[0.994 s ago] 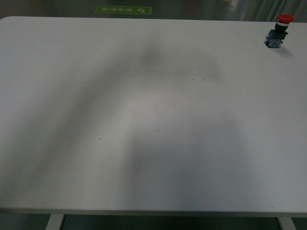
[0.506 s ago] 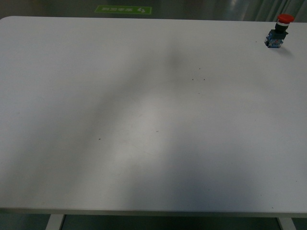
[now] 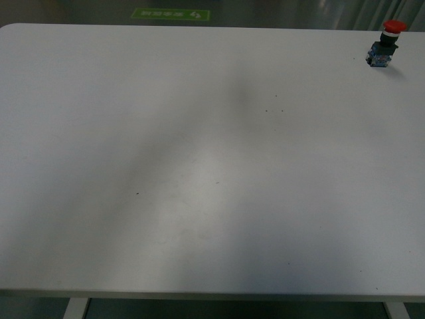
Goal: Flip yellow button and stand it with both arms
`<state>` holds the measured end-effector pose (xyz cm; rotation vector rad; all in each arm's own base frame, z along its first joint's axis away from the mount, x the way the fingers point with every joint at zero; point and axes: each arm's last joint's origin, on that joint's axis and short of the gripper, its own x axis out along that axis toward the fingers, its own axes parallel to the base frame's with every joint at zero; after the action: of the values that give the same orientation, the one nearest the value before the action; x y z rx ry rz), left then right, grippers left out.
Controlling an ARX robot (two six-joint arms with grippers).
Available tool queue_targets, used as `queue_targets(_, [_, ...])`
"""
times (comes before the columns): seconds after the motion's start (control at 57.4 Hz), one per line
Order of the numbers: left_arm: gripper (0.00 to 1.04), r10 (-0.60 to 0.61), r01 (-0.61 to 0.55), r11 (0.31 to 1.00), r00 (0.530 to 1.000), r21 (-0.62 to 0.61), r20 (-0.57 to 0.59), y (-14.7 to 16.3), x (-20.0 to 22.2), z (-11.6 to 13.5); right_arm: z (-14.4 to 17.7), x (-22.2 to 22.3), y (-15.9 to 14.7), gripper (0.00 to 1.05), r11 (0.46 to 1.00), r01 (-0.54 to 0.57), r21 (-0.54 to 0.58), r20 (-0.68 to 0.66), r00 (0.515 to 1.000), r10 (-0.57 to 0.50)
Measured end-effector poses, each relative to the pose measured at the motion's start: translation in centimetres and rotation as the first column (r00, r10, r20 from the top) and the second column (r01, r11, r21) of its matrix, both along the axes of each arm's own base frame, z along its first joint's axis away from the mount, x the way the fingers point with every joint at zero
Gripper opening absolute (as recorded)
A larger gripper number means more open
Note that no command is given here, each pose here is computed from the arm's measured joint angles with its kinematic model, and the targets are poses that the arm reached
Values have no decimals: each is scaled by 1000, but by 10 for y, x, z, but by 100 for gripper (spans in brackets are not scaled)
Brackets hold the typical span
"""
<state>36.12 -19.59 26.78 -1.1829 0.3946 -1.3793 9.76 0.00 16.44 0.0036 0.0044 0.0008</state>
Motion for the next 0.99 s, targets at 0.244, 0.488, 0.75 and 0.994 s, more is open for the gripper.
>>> queue_targets(0.244, [34,36,-36,999,999,30,-1,19,-1,1,0,0,0,97,1000,0,0,0,1000,0])
queue_targets(0.488, [34,38,-38,999,999,32,3,19,-1,1,30,25,9,97,897,-36,441,17,999,32])
queue_targets(0.75, [34,39,-39,999,999,33,2,19,-1,0,97,109,37,97,610,-167,775,56,979,197])
queue_targets(0.994, [34,38,-38,999,999,33,3,19,-1,0,114,120,44,97,507,-194,840,62,962,267])
